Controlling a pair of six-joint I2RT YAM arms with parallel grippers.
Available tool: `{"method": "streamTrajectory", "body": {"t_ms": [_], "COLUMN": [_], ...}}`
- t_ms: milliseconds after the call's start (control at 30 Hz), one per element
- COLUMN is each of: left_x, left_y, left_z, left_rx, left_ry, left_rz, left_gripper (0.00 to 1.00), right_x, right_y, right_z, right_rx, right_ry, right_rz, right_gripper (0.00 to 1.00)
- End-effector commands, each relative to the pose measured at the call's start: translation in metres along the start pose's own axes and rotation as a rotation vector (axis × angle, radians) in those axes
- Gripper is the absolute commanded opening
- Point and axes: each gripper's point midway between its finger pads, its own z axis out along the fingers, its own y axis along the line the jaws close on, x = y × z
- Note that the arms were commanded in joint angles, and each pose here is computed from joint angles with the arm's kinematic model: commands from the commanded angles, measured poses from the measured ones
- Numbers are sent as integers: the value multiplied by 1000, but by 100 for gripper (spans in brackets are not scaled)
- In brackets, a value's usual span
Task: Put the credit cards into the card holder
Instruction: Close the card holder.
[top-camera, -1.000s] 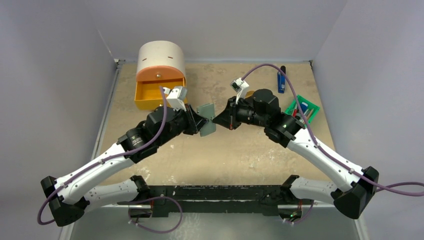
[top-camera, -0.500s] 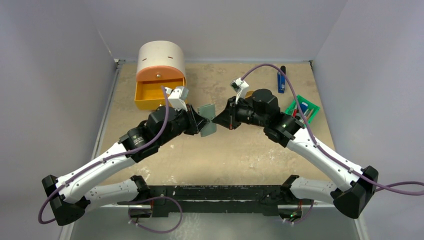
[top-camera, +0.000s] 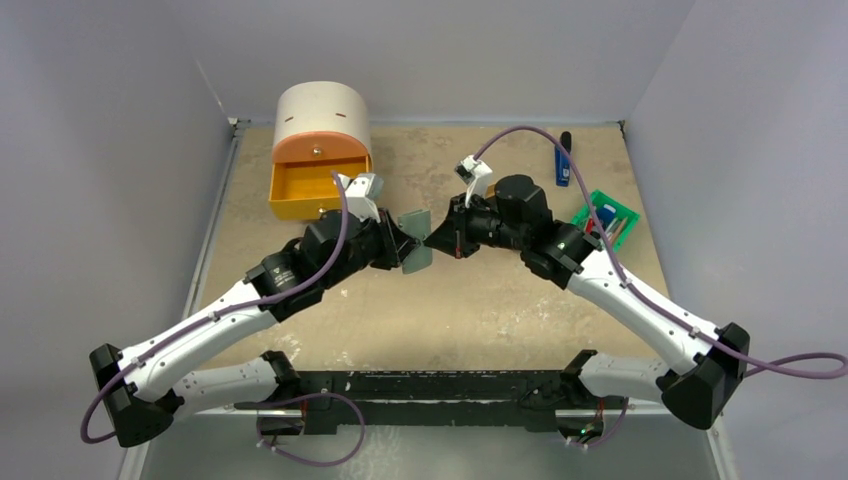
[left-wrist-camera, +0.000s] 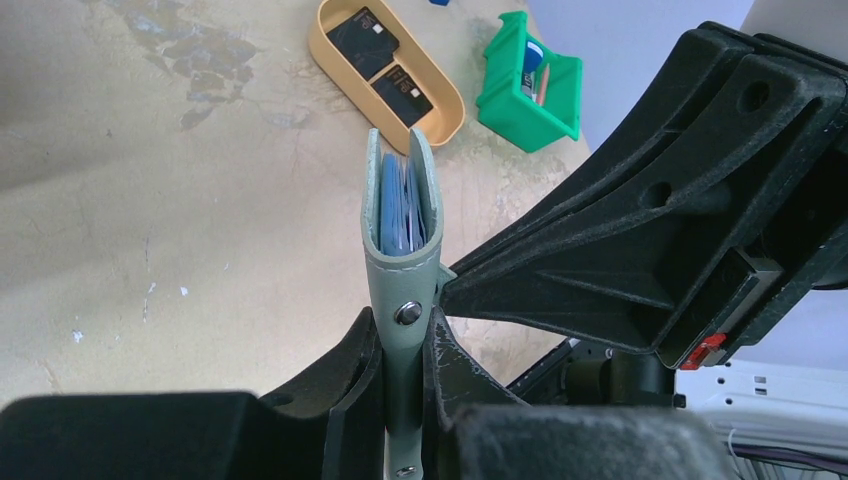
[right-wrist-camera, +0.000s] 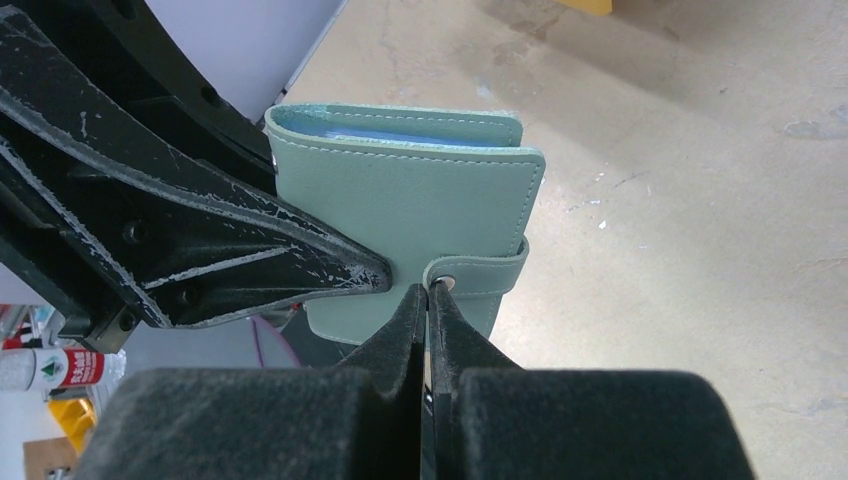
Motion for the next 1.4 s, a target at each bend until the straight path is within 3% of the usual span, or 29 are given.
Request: {"method": "streamTrajectory", "body": {"t_ms": [0,1367], "left_x": [-28,-21], "left_y": [-62,-115], "left_z": [-14,-25], "left_rx": [242,471], "left_ry": [-53,-6], "left_rz": [-21,-133], "left_gripper": [0,0], "right_x": [-22,-14], "right_y": [24,35], "right_z": [2,28], "right_rx": [-65,-66], "right_ry": [-55,-12], "right_rz": [-42,-39], "right_gripper": [0,0]}}
